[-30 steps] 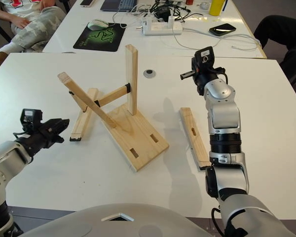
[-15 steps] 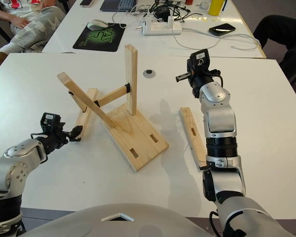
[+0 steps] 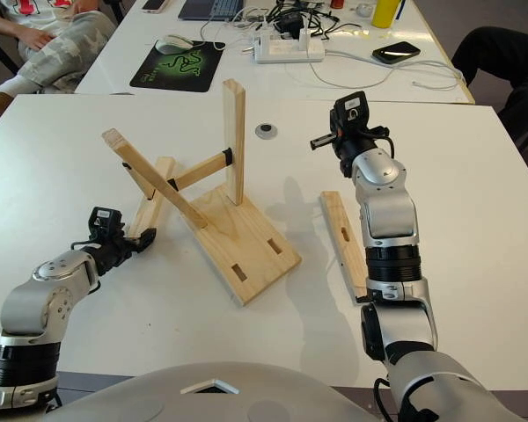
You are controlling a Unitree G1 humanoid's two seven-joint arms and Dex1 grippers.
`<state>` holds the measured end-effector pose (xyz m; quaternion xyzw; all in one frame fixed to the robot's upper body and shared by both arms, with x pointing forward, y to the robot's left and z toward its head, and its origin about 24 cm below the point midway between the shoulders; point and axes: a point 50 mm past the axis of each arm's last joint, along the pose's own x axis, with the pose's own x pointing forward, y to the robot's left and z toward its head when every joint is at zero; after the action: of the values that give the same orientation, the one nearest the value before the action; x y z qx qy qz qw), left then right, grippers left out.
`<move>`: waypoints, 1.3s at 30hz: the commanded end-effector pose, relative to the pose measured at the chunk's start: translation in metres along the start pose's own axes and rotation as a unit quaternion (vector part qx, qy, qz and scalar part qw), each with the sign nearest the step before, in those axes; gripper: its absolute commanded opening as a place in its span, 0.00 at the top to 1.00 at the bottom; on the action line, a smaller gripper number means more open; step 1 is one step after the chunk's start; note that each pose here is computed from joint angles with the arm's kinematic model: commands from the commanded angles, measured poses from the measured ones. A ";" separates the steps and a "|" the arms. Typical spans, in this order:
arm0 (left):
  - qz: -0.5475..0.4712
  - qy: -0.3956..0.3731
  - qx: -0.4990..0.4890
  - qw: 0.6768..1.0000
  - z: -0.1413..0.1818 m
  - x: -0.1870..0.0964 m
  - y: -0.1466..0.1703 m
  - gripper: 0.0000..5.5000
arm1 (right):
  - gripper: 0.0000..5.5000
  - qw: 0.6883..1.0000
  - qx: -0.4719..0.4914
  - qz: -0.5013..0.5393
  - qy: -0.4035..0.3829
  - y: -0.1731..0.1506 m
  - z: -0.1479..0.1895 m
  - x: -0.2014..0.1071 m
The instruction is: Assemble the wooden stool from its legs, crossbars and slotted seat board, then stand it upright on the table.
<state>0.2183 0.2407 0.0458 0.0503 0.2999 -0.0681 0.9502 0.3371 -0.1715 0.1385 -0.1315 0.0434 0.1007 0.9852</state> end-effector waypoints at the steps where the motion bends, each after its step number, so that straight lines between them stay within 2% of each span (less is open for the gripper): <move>1: -0.014 -0.009 0.004 1.000 0.002 0.004 -0.005 0.36 | 1.00 1.000 0.001 -0.004 -0.001 0.000 -0.001 -0.002; 11: -0.010 -0.024 -0.016 1.000 0.004 0.004 -0.003 0.62 | 1.00 1.000 0.006 -0.007 -0.006 -0.001 0.002 0.000; 13: 0.001 -0.042 -0.018 0.999 0.009 0.003 0.000 0.62 | 1.00 1.000 0.007 -0.007 -0.009 -0.001 0.004 0.001; 20: 0.041 -0.183 -0.010 0.982 0.057 -0.010 0.009 0.62 | 1.00 1.000 0.013 -0.010 -0.025 -0.004 0.012 0.004; 24: 0.090 -0.307 0.019 0.947 0.108 -0.032 0.016 0.62 | 1.00 0.992 0.085 -0.021 -0.094 -0.016 0.043 0.008; 28: 0.107 -0.460 0.040 0.880 0.171 -0.073 0.011 0.62 | 1.00 0.958 0.212 -0.014 -0.192 -0.037 0.095 0.008; 33: 0.014 -0.538 0.092 0.838 0.208 -0.103 -0.031 0.62 | 1.00 0.906 0.311 0.139 -0.251 -0.027 0.154 -0.001; 34: -0.006 -0.543 0.104 0.833 0.211 -0.106 -0.041 0.62 | 0.96 0.893 0.325 0.182 -0.253 -0.020 0.166 -0.005; 39: -0.073 -0.541 0.126 0.828 0.215 -0.109 -0.065 0.62 | 0.84 0.772 0.425 0.411 -0.233 0.001 0.218 -0.032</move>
<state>0.2433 0.1670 0.2748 0.0993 -0.2661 -0.1609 0.9452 0.3360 -0.1270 0.3209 0.3242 -0.1072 0.4024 0.8494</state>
